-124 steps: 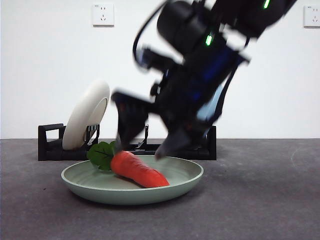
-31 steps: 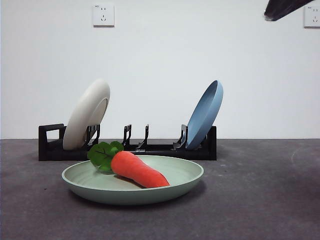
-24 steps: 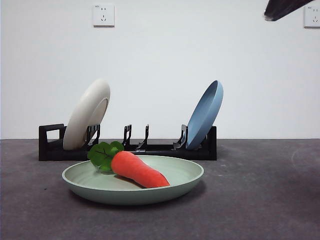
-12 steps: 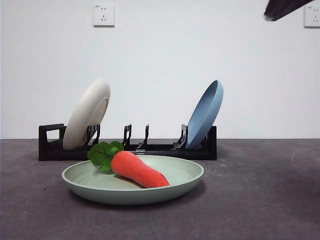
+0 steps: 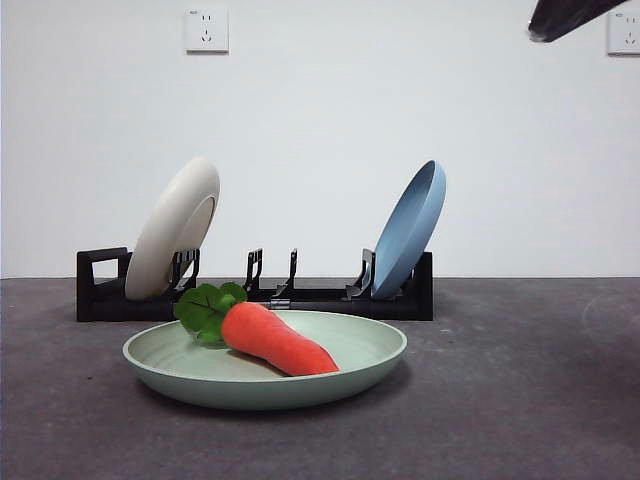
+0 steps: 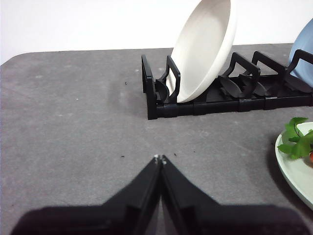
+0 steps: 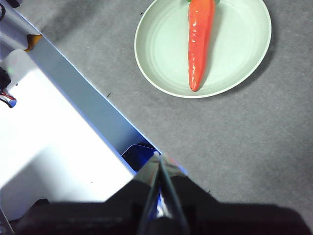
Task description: Take the green plate from the plate rack,put the plate on the table,take the carrot from the table,put the carrot in the plate
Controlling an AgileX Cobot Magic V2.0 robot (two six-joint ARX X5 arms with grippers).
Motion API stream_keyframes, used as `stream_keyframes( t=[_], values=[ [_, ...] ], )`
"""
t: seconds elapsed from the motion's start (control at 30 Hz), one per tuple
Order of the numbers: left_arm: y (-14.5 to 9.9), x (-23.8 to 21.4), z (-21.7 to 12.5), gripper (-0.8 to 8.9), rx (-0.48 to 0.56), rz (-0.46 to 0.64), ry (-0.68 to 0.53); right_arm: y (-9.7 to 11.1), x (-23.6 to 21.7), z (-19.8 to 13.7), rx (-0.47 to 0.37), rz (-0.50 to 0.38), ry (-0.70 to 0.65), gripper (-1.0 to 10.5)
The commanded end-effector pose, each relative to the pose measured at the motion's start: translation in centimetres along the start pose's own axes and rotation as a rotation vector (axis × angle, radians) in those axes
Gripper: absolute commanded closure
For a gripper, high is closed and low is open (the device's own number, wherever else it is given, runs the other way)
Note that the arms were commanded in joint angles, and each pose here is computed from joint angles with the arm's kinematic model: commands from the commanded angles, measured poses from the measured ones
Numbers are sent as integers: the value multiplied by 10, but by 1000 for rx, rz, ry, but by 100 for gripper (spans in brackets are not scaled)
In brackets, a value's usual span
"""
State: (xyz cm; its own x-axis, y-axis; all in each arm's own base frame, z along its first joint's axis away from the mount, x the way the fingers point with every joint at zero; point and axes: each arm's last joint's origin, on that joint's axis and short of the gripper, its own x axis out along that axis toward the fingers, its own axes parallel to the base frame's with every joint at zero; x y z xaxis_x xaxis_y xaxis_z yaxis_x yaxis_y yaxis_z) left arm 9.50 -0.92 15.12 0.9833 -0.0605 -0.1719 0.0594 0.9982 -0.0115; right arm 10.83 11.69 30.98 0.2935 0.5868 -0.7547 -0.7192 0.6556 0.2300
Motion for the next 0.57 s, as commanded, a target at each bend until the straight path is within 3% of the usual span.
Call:
stream_keyframes(
  t=[0.03,0.13,0.2,0.27,0.4,0.57],
  values=[
    [0,1,-4,817,-10,2,5,0,1,-1,-8,0,-3,946],
    [0,1,-4,817,-10,2,5,0,-4,-2,-16,-10,-25,946],
    [0,1,-4,817,-10,2,5,-4,-12,-2,-80,-73,-83,946],
    [0,1,-4,817,-10,2,5,-8,-22,-1,-90,-117,-160,946],
    [0,1,-4,817,-10,2,6,-20,-45,-7,-41,-208,-339,946],
    [0,1,-4,817,-10,2,5,-41,-46,-37,44,-371,-489,946]
  ],
)
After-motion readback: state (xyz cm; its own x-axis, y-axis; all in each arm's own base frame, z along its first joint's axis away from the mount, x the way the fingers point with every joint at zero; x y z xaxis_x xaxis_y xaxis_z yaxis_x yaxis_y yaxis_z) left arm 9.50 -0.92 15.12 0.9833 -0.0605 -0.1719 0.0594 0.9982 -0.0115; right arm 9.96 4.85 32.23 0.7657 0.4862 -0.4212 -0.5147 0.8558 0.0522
